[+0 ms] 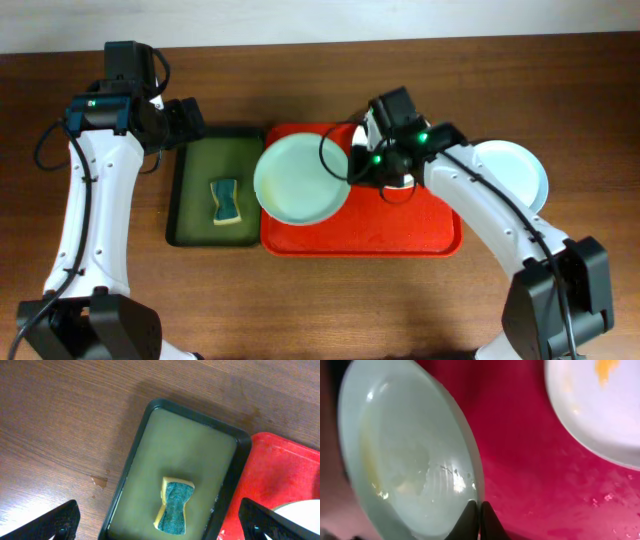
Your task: Clean dirty plates on tray and stack at the side
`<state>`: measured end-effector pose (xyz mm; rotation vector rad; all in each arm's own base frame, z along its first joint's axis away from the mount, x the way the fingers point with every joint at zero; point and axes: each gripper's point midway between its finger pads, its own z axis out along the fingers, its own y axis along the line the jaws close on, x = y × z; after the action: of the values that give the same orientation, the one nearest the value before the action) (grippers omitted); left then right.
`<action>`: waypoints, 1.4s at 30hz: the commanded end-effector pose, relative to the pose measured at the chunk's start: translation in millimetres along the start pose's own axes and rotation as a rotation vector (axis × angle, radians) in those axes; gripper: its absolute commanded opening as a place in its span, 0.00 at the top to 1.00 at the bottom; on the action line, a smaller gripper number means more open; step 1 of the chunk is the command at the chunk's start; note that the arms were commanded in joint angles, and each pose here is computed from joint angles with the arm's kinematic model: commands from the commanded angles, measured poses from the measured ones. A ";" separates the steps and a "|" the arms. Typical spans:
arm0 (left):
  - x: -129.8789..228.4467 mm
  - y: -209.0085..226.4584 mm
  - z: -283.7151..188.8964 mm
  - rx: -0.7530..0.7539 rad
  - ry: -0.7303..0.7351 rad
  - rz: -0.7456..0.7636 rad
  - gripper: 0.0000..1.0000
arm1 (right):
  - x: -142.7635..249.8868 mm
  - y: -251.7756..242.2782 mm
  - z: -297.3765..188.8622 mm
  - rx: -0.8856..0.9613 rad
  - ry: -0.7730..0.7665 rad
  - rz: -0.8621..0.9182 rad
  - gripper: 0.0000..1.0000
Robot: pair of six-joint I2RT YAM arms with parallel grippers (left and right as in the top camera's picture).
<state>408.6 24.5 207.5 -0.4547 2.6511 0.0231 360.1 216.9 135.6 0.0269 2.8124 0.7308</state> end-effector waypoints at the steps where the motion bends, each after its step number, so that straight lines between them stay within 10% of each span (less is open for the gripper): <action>1: -0.2 0.8 0.8 -0.001 0.002 0.003 0.01 | -20.8 29.4 -22.4 -0.064 -0.093 0.004 0.96; 14: -0.2 0.8 0.8 -0.001 0.002 0.003 0.01 | -51.5 68.8 37.7 0.289 -0.524 -0.179 0.96; 29: -0.2 0.8 0.8 -0.001 0.002 0.003 0.01 | -86.8 171.0 -36.8 0.507 -1.048 -0.678 0.92; 33: -0.2 0.9 0.8 -0.002 0.002 0.003 0.01 | -75.0 157.4 9.7 0.229 -0.791 -0.615 0.39; 38: -0.2 0.8 0.8 -0.001 0.002 0.003 0.01 | -82.1 102.4 14.6 0.020 -0.509 -0.341 0.37; 42: -0.2 0.9 0.8 -0.002 0.002 0.003 0.01 | -76.4 34.0 12.3 -0.009 -0.285 -0.099 0.55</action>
<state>408.4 24.5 207.3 -0.4549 2.6518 0.0237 446.8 256.9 142.8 -0.1823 2.4186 0.3657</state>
